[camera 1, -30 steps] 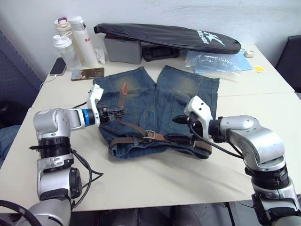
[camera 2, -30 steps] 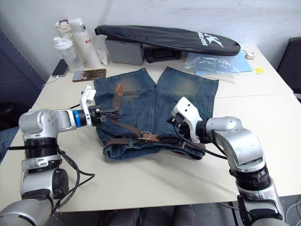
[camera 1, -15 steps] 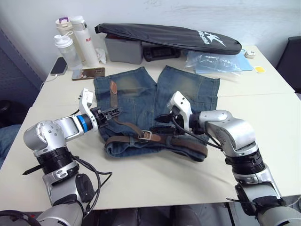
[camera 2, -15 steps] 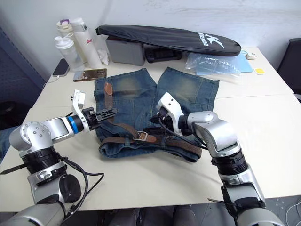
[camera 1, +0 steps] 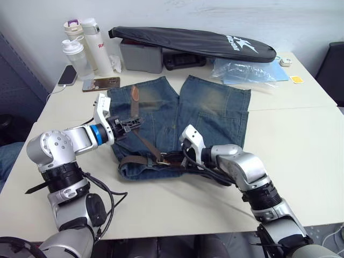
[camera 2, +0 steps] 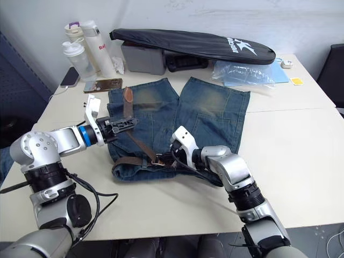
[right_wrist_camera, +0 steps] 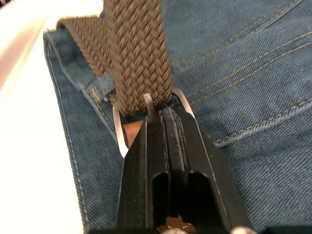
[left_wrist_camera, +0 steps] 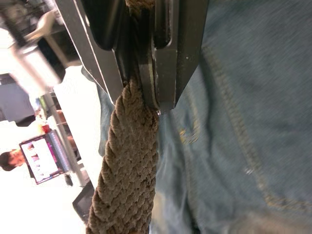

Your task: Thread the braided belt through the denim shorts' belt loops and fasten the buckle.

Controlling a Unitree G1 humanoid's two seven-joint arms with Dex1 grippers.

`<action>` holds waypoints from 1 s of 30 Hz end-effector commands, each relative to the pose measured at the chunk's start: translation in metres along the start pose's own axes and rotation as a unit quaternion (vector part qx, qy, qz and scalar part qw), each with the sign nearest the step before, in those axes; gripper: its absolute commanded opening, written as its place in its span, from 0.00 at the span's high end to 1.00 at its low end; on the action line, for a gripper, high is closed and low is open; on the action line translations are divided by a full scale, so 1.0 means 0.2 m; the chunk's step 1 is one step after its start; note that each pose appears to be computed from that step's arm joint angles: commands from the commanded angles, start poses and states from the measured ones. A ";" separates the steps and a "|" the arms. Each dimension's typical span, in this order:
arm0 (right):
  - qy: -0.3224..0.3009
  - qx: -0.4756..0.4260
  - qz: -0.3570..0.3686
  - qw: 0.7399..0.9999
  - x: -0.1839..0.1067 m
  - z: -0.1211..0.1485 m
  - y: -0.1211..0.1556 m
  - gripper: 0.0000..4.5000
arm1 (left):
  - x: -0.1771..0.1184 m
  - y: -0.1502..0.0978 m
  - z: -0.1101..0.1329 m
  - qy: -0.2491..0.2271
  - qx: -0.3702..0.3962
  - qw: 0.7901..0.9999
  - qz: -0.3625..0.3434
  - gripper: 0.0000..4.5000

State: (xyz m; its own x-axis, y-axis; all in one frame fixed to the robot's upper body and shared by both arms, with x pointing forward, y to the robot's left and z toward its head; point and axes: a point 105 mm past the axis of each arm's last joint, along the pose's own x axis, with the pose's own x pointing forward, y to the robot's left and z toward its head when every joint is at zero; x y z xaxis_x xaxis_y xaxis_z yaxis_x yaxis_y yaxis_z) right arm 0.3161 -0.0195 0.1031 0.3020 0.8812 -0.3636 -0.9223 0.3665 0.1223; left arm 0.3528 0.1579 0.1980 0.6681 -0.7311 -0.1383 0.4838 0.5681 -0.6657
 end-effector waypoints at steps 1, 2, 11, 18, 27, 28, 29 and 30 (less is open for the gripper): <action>0.058 -0.006 0.007 0.998 0.02 -0.15 0.01 0.99 | -0.06 -0.10 0.20 -0.083 -0.019 0.995 -0.052 1.00; 0.068 -0.010 0.009 0.998 0.02 -0.17 0.01 0.99 | -0.07 -0.13 0.25 -0.110 -0.041 0.990 -0.074 1.00; 0.113 -0.035 0.003 0.993 0.01 -0.24 0.01 0.99 | -0.09 -0.10 0.24 -0.134 -0.075 0.985 -0.074 1.00; 0.021 -0.024 0.010 0.999 -0.02 -0.06 0.02 0.99 | -0.14 0.03 0.15 -0.128 -0.102 0.986 -0.035 1.00; 0.027 -0.016 0.017 0.999 0.01 -0.09 0.01 0.99 | -0.21 0.14 0.13 -0.139 -0.118 0.983 0.004 1.00; 0.022 -0.014 0.019 0.999 0.01 -0.07 0.01 0.99 | -0.23 0.15 0.13 -0.140 -0.117 0.983 0.004 1.00; 0.018 -0.014 0.020 1.000 0.02 -0.07 0.01 0.99 | -0.25 0.16 0.14 -0.143 -0.117 0.983 0.008 1.00; 0.017 -0.016 0.022 0.999 0.03 -0.06 0.01 0.99 | -0.27 0.17 0.14 -0.147 -0.117 0.982 0.014 1.00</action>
State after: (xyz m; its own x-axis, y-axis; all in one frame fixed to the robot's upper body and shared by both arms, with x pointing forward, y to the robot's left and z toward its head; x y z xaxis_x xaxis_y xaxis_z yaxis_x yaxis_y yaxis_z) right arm 0.3130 -0.0204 0.0994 0.2647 0.8916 -0.3674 -0.9442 0.3171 0.0893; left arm 0.3535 0.2129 0.1915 0.8114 -0.5845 -0.0026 0.3135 0.4389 -0.8421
